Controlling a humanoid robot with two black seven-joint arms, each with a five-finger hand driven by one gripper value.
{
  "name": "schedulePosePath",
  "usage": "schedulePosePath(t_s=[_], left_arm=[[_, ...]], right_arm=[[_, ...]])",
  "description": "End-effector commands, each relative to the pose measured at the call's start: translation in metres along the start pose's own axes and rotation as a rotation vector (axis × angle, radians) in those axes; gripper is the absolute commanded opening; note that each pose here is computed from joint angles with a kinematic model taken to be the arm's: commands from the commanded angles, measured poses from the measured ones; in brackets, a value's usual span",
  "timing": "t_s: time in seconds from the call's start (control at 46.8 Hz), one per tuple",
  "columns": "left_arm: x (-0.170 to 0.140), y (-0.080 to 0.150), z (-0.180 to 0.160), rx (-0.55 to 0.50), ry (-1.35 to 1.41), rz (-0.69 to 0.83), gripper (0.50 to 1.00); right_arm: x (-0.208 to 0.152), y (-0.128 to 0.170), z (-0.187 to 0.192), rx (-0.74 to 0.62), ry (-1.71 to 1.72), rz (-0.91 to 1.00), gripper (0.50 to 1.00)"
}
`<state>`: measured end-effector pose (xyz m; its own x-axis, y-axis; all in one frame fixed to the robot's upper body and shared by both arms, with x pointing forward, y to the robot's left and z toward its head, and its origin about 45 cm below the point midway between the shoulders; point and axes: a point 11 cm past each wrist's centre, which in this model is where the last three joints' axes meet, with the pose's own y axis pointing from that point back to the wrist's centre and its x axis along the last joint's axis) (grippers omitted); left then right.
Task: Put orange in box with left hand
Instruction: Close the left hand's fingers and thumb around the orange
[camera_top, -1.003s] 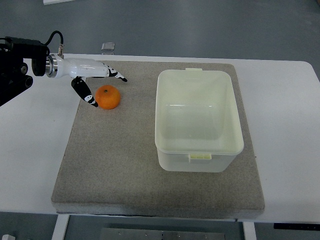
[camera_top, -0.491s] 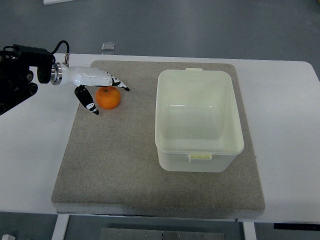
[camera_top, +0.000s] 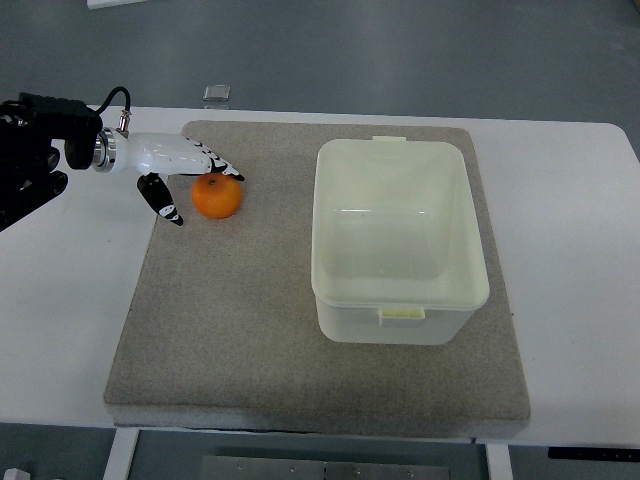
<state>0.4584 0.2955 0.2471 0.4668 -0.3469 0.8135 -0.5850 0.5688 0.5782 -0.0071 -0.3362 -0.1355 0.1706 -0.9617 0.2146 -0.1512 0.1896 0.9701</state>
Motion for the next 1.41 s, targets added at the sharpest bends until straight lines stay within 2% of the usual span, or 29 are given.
schedulePosePath(t_s=[0.0,0.384,0.662,0.704,0.747,0.768,0.833,0.854,1.388], left_arm=[[0.001,-0.0002,0.0003,-0.001,0.003,0.005,0.928],[0.0031,-0.0051,0.0051,-0.015,0.013,0.018,0.917],[0.0051,-0.0052,0.0051,-0.015,-0.006,0.044,0.763],[0.0054,-0.0051,0.0051,-0.015,-0.008,0.047,0.714],[0.006,-0.0051,0.0051,-0.015,-0.014,0.052,0.696],[0.0067,-0.0051,0.0052,-0.015,-0.016,0.058,0.664],[0.0088,-0.0049,0.0052,-0.015,-0.026,0.075,0.517],[0.0094,-0.0054,0.0058,-0.016,-0.029,0.08,0.5],[0.0103,-0.0091,0.0082,-0.02,-0.05,0.101,0.5]], right_arm=[[0.0,0.0,0.0,0.0,0.0,0.0,0.932],[0.0,0.0,0.0,0.0,0.0,0.0,0.932],[0.0,0.0,0.0,0.0,-0.001,0.0,0.932],[0.0,0.0,0.0,0.0,0.0,0.0,0.932],[0.0,0.0,0.0,0.0,-0.001,0.0,0.932],[0.0,0.0,0.0,0.0,-0.001,0.0,0.932],[0.0,0.0,0.0,0.0,0.0,0.0,0.932],[0.0,0.0,0.0,0.0,0.0,0.0,0.932],[0.0,0.0,0.0,0.0,0.0,0.0,0.932]])
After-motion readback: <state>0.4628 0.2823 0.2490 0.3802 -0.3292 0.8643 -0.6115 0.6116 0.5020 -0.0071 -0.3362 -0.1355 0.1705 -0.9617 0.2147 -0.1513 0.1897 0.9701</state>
